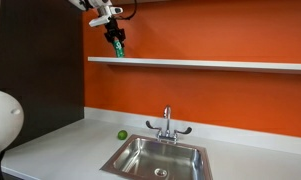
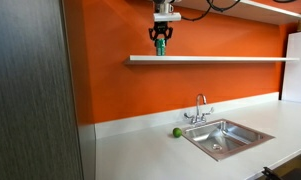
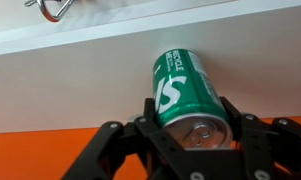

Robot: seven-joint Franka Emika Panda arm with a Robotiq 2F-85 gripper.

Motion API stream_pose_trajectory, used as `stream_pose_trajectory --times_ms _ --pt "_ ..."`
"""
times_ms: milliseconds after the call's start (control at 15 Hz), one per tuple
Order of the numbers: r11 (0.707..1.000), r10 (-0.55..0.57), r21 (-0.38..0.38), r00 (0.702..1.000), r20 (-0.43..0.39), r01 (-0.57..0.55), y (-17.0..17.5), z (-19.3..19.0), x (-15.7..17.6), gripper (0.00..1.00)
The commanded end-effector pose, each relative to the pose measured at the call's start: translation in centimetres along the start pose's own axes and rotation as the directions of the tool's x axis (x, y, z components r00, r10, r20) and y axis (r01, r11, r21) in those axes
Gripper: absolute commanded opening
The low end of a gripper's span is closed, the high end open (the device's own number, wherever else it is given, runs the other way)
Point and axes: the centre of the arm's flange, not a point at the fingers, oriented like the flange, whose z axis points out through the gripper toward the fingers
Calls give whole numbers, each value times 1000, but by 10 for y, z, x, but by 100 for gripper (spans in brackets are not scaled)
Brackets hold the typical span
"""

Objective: Pick up the can drink bottle and put it on the shelf

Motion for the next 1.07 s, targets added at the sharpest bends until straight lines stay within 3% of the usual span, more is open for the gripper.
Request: stream_pose_trajectory --times_ms 0,1000 --pt "1000 -8 5 1000 24 7 -9 -18 23 38" --pt "1000 24 -3 996 90 -24 -8 1 36 38"
